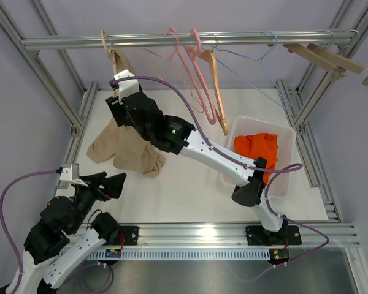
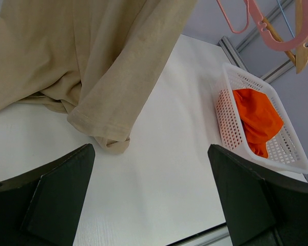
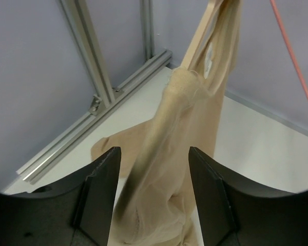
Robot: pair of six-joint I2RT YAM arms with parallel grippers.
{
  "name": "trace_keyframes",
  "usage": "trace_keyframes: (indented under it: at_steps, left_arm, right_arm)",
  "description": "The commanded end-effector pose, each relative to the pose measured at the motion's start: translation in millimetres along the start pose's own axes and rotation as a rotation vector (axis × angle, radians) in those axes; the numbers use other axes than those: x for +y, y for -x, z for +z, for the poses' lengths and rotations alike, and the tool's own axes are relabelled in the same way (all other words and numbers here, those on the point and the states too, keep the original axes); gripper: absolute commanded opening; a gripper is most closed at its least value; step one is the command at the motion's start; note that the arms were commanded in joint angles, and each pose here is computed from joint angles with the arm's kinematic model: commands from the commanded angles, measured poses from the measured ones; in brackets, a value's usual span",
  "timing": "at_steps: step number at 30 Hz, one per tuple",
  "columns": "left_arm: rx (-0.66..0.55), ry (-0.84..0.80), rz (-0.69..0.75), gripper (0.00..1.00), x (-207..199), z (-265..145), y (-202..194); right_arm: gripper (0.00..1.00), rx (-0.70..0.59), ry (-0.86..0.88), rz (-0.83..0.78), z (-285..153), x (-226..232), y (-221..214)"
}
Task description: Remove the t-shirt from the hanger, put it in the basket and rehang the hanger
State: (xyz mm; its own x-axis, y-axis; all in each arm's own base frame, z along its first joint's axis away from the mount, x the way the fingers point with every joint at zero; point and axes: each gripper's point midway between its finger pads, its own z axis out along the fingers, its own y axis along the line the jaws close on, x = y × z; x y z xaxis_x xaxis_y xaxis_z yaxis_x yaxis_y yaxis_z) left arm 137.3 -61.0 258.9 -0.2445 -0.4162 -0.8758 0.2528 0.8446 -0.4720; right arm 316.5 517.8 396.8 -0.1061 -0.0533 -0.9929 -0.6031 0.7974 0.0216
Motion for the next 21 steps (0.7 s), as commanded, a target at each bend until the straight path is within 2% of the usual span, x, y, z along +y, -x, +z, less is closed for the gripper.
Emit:
trace_keyframes:
  at_steps: [1,6,14,15,16,17,21]
  left_arm:
    - [-0.110,-0.060,-0.065,0.99,-5,-14,20]
    - [-0.104,-0.058,-0.059,0.99,-6,-13,20]
    - [-0.102,-0.064,-0.064,0.99,-7,-13,19]
    - [-0.104,-0.063,-0.064,0.99,-6,-13,20]
    - [-0.102,-0.063,-0.064,0.99,-6,-13,20]
    - [-0.105,-0.064,-0.065,0.99,-6,-14,20]
    - [-0.104,-0.066,-0.068,0.99,-6,-14,19]
  right_arm:
    - [0.61,-0.066,-0.094,-0.056,2,-14,17]
    - [0.50,-0.050,-0.114,-0.088,7,-17,9]
    - [0.48,-0.034,-0.111,-0.097,10,-14,0]
    - [0.46,-0.031,-0.116,-0.105,11,-16,-1]
    - [0.38,-0.030,-0.118,-0.105,12,-15,-2]
    - [0.35,-0.028,-0.122,-0.106,13,-17,-3]
    - [0.34,-0.031,-0.119,-0.095,14,-18,-1]
